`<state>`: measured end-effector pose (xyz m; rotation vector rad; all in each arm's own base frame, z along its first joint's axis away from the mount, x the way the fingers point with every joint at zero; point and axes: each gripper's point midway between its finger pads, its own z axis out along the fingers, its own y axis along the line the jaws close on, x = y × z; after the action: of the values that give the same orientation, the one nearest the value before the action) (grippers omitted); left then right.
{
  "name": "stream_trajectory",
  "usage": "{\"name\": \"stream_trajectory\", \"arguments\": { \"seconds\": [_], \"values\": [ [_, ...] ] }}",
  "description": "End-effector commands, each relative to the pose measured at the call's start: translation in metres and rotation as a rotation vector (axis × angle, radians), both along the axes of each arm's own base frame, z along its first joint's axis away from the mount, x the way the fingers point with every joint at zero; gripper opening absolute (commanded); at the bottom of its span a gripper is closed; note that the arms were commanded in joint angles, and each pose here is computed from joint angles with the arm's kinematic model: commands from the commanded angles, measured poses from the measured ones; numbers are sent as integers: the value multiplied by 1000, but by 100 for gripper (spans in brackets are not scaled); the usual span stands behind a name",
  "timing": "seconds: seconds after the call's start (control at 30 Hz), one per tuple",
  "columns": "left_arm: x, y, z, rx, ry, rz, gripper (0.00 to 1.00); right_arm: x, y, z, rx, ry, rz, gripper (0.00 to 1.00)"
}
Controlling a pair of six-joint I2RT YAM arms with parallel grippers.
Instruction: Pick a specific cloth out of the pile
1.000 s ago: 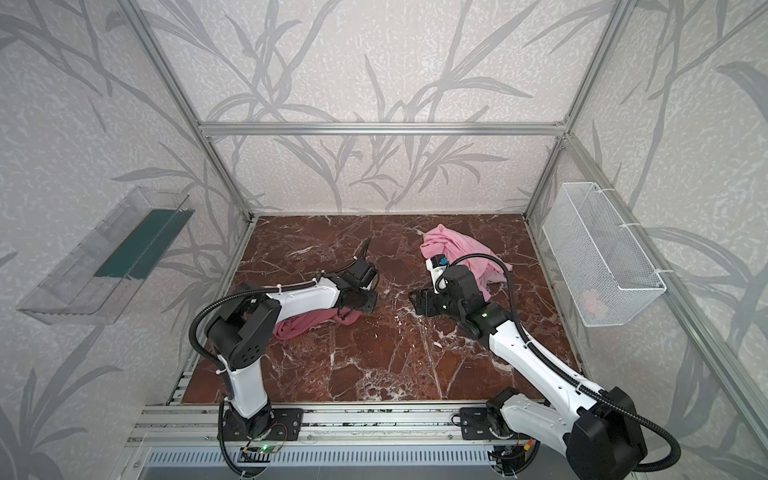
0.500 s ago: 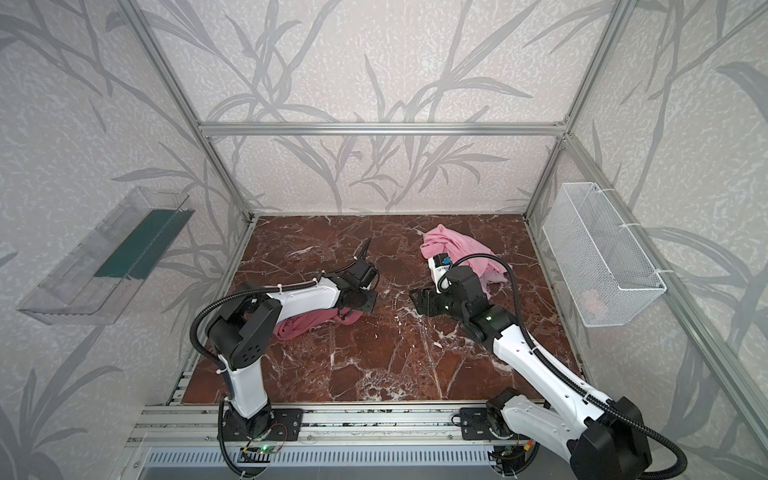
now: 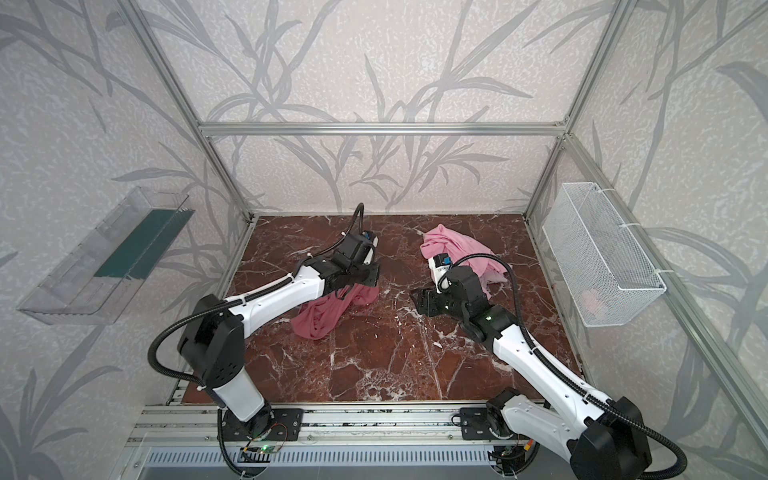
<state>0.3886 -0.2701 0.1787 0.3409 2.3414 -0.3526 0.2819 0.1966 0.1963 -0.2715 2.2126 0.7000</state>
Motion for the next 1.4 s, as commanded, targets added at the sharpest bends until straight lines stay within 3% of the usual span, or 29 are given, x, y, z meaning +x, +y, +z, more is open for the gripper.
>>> {"name": "stream_trajectory", "arguments": {
  "seconds": [0.0,0.33,0.67,1.07,1.37],
  "values": [
    [4,12,34,-11,-77,20,0,2,-2,17,7,-39,-6,70],
    [-14,83,45,-45,-97,175,0,3,1,21,20,-39,4,70],
    [-55,145,13,-10,-22,327,0,9,10,22,38,-31,22,70],
    [-98,184,-69,76,156,470,0,17,23,23,64,-20,59,70],
    [-94,188,-116,88,246,510,0,16,26,21,73,-10,68,70]
  ]
}}
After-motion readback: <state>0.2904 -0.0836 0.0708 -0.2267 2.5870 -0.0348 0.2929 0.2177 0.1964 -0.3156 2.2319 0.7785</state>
